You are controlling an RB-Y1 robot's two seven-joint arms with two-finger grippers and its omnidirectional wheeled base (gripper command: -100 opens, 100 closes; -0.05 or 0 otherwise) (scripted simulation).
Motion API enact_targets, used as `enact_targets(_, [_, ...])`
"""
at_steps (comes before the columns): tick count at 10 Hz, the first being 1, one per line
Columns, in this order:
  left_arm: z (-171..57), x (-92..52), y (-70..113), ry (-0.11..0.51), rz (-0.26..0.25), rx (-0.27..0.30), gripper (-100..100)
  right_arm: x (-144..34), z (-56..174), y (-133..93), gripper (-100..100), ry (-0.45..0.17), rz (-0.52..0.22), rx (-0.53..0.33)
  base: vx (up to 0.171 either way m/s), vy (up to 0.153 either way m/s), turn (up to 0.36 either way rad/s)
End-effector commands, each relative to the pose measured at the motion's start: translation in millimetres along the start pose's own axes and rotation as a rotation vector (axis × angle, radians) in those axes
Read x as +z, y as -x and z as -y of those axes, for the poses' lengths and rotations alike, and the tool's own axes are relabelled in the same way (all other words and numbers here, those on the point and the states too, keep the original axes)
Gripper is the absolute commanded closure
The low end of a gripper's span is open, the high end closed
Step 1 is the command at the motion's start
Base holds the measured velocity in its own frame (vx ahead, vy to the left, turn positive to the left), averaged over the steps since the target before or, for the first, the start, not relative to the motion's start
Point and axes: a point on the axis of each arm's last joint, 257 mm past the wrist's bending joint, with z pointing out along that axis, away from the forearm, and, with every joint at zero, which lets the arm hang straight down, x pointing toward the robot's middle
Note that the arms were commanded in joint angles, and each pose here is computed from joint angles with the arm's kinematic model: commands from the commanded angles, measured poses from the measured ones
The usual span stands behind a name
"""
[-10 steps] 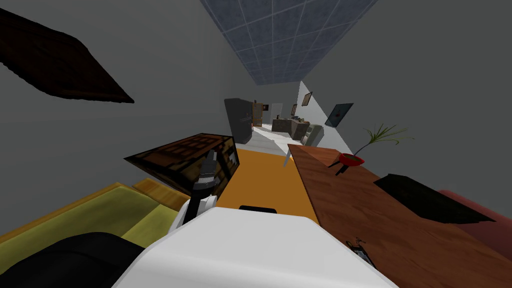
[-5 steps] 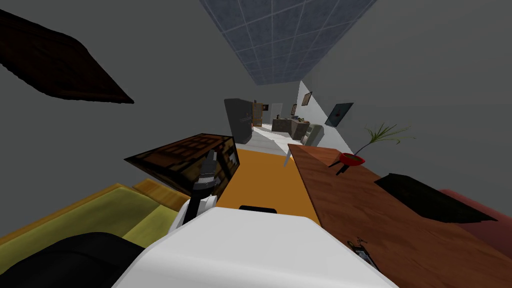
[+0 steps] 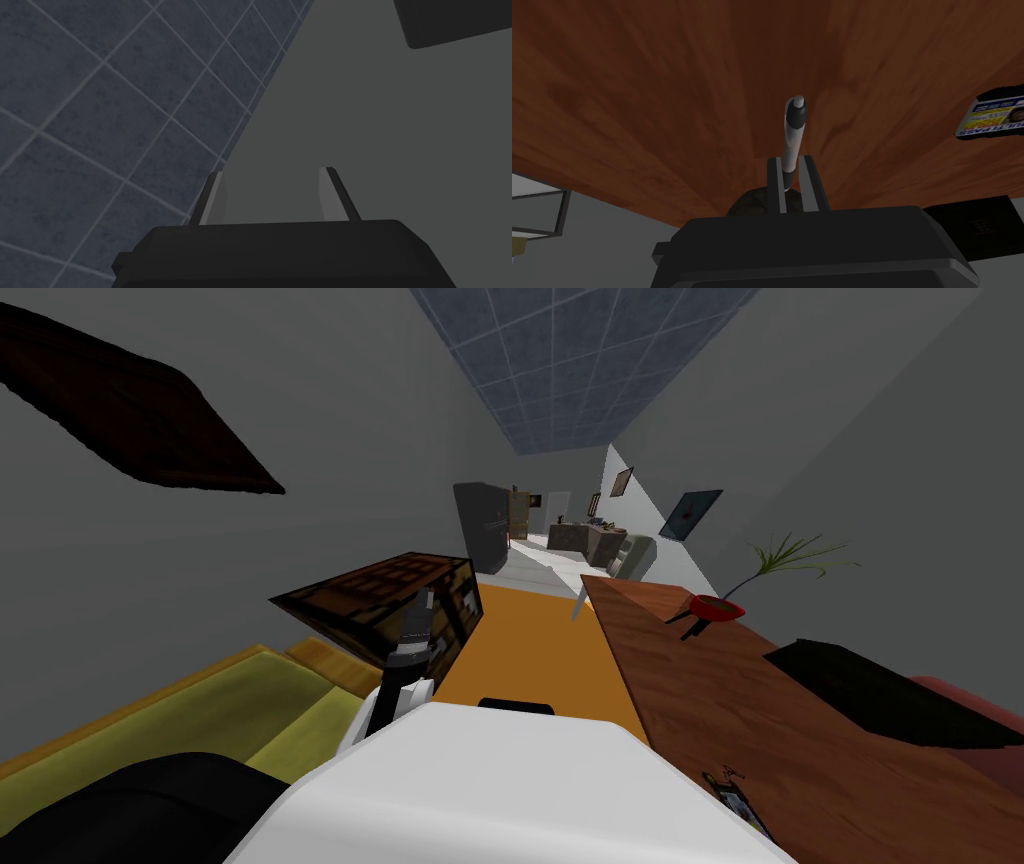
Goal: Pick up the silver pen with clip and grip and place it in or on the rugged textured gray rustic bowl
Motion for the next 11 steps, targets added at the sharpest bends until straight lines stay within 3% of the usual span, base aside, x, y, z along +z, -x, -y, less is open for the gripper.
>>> enact_targets(1, [0.0,0.0,0.0,0.0,0.0,0.0,0,-5.7,-4.5,22.4,100,0.002,0.023,-0.005,-0.14,0.064,0.098])
enact_targets(5, [0.0,0.0,0.0,0.0,0.0,0.0,0,-20.3,-8.7,87.7,100,-0.002,0.08,-0.007,-0.156,0.049,0.121])
enact_targets(11, [0.0,0.0,0.0,0.0,0.0,0.0,0,-40.8,-5.7,146.5,100,-0.038,0.11,0.026,-0.117,0.038,0.099])
